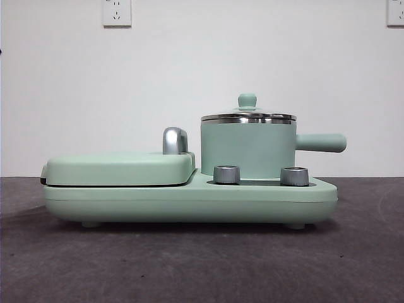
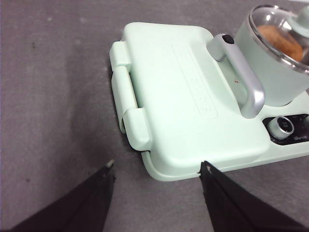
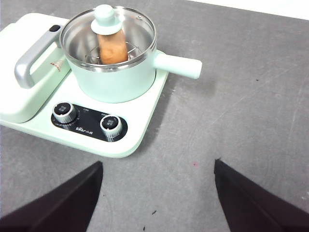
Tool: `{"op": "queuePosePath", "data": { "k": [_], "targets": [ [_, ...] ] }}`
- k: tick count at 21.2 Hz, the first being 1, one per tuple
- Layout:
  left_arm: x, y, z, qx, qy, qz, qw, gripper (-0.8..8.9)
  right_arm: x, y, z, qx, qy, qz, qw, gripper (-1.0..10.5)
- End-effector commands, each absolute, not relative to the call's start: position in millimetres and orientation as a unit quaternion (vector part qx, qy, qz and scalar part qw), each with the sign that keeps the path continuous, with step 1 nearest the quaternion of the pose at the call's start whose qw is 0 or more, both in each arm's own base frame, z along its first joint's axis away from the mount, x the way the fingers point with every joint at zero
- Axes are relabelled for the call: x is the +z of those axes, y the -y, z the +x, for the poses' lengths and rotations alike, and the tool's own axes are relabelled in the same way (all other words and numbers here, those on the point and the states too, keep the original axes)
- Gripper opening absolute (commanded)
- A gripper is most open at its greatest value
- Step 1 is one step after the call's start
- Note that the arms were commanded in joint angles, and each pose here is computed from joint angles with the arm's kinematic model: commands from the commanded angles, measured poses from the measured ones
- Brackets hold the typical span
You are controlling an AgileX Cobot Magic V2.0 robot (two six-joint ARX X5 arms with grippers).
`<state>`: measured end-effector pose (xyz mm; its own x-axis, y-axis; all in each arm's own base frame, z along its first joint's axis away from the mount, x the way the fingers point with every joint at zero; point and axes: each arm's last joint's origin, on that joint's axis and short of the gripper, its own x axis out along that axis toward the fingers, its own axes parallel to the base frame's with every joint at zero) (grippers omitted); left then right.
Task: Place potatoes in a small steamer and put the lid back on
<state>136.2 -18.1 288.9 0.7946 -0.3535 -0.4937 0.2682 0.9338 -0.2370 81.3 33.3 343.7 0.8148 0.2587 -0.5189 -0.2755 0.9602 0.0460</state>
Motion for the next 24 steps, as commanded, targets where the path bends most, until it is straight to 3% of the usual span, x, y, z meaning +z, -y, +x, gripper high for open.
{"op": "queuePosePath", "data": {
  "k": [1,3,4,5,6,24],
  "targets": [
    [290,18,134,-0.16,-0.276,-0.09,0.943,2.8,345,-35,83,0.149,-0.275,-0.01,0.95,3.6],
    [291,18,130,-0.16,-0.275,-0.09,0.944,2.76,345,-35,83,0.152,-0.273,-0.009,0.95,3.6],
    [292,18,128,-0.16,-0.272,-0.089,0.945,1.52,346,-35,81,0.151,-0.269,-0.008,0.951,2.8],
    [292,18,127,-0.165,-0.272,-0.091,0.944,-0.24,346,-35,81,0.152,-0.269,-0.008,0.951,0.3],
    [293,18,126,-0.167,-0.267,-0.09,0.945,0.09,346,-35,81,0.152,-0.267,-0.012,0.952,0.4],
    [295,18,124,-0.168,-0.256,-0.089,0.948,0.06,346,-35,81,0.164,-0.266,-0.006,0.95,0.1]
  ]
}}
